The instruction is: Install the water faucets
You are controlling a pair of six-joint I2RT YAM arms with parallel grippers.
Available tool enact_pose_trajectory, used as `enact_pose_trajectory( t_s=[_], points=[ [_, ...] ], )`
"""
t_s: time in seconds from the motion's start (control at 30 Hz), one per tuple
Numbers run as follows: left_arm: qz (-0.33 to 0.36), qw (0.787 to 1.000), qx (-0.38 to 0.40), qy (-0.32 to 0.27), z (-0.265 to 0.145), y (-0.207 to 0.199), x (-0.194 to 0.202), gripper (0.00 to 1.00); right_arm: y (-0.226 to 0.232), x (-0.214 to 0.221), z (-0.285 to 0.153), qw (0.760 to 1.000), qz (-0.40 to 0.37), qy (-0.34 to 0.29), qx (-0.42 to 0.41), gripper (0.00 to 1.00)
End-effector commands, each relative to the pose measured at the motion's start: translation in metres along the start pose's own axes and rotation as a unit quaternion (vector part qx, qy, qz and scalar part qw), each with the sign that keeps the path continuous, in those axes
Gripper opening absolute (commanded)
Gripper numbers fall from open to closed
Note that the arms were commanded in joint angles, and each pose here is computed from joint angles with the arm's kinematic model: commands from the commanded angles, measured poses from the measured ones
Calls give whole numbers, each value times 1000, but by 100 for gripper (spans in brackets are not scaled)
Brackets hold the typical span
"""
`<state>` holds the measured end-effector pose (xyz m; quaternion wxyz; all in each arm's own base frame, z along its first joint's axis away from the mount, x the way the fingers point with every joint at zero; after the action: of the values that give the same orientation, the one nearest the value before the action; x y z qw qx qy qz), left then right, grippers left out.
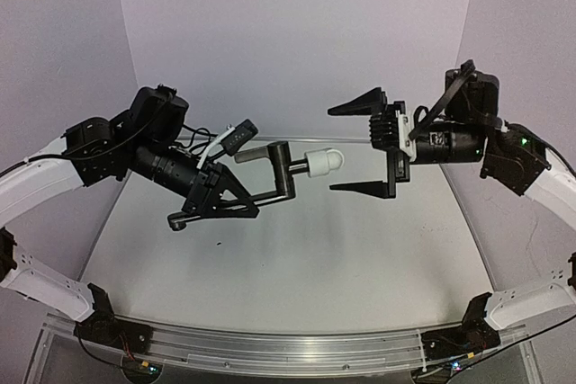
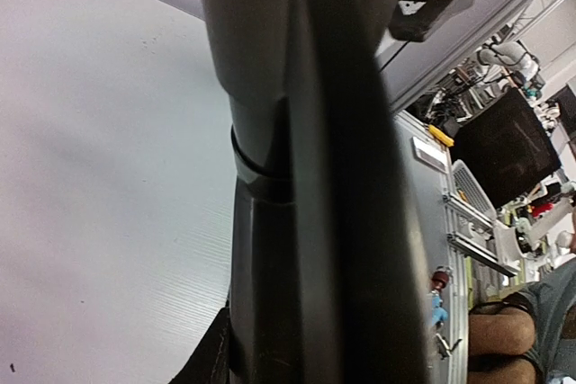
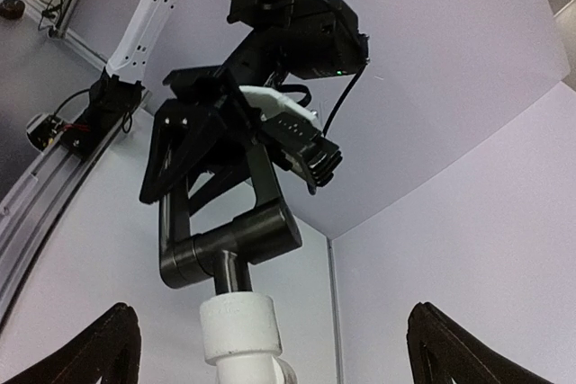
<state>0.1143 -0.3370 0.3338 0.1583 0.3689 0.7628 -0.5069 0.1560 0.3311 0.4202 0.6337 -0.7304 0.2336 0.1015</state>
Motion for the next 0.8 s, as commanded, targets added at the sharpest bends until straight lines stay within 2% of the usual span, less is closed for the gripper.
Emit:
enact_pose_trajectory(
  t_s=[0.0, 0.07, 0.13, 0.4, 0.57, 0.63, 0.7, 0.77],
  points=[
    [38, 993, 110, -27, -23, -55, -26, 0, 5, -2, 2, 997, -76, 5, 4, 98],
    [36, 991, 125, -20, -22, -58, -25, 0, 7, 1, 7, 997, -73, 12, 0, 97],
    [33, 990, 136, -12, -20, -60, -24, 0, 9, 3, 10, 997, -71, 15, -3, 91],
    [47, 987, 152, -9, -22, -65, -23, 0, 13, 2, 13, 999, -43, 11, -8, 53],
    [68, 988, 140, -20, -23, -63, -25, 0, 13, 1, 14, 1000, 11, 8, -11, 37],
    [73, 987, 141, -21, -23, -64, -25, 0, 14, 1, 14, 1000, 26, 7, -12, 38],
    [75, 986, 145, -17, -23, -66, -26, 0, 15, 2, 15, 999, 31, 8, -13, 49],
    [74, 986, 148, -15, -22, -67, -27, 0, 17, 5, 15, 999, 29, 13, -14, 53]
  ],
)
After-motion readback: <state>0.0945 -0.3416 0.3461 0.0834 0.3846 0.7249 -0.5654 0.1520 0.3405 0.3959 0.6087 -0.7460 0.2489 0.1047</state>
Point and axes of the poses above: each gripper's point midway between its finger pads, its own z axis out along the fingers, its own y axis along the line the jaws close on, x = y × z, the point moved 1 cm from there along -z, back along the fingers, and after that the axes turned 15 degrees about -z, right-handed, at the moved point
